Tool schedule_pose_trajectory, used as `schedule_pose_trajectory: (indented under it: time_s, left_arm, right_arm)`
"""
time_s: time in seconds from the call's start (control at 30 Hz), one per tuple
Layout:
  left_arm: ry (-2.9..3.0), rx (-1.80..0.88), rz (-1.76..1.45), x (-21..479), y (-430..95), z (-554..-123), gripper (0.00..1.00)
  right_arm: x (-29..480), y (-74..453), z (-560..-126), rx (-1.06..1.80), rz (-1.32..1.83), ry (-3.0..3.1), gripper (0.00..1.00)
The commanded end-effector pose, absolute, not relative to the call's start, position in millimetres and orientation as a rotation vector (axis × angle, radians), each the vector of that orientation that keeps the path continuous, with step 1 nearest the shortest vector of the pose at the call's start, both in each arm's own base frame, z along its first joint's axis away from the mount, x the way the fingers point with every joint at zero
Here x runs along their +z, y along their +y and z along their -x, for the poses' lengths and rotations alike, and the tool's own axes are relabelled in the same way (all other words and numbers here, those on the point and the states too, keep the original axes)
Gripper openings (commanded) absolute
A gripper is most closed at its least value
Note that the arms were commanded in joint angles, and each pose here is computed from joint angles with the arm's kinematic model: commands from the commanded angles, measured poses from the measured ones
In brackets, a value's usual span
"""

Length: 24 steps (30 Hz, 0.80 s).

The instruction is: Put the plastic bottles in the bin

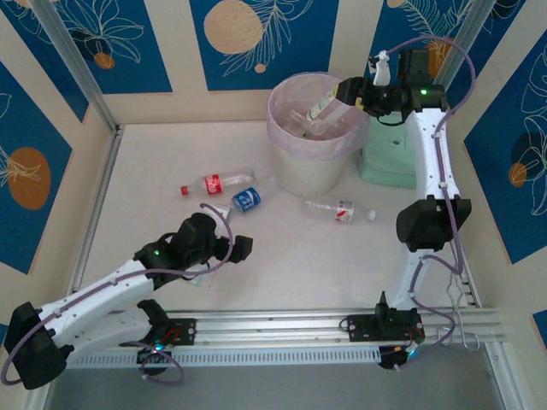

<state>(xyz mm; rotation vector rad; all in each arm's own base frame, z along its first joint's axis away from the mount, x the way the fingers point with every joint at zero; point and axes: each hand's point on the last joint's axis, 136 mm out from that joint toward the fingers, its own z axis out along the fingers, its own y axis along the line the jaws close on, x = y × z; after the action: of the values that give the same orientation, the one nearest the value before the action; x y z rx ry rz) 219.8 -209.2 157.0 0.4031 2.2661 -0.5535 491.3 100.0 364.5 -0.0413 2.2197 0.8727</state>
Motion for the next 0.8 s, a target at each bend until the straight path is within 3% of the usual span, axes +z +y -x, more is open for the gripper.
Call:
schedule_pose_trajectory:
  time_s: [0.0, 0.23, 0.47, 0.77]
  left_arm:
    - [2.228, -0.605, -0.393, 171, -218, -226, 0.99]
    - [2.229, -0.626, -0.404, 171, -226, -229, 0.99]
    - [2.235, -0.633, -0.399, 172, -225, -228, 0.98]
    - [2.235, -0.630, -0.388, 173, -222, -227, 0.98]
  right_arm:
    - [405, 87, -463, 0.726, 0.074, 2.161, 0.80]
    - [411, 89, -457, 0.580, 0.124, 2.152, 0.65]
    - [385, 103, -489, 0.552, 0.148, 2.184, 0.53]
    - [317, 132, -538, 0.519, 0.156, 2.289, 0.49]
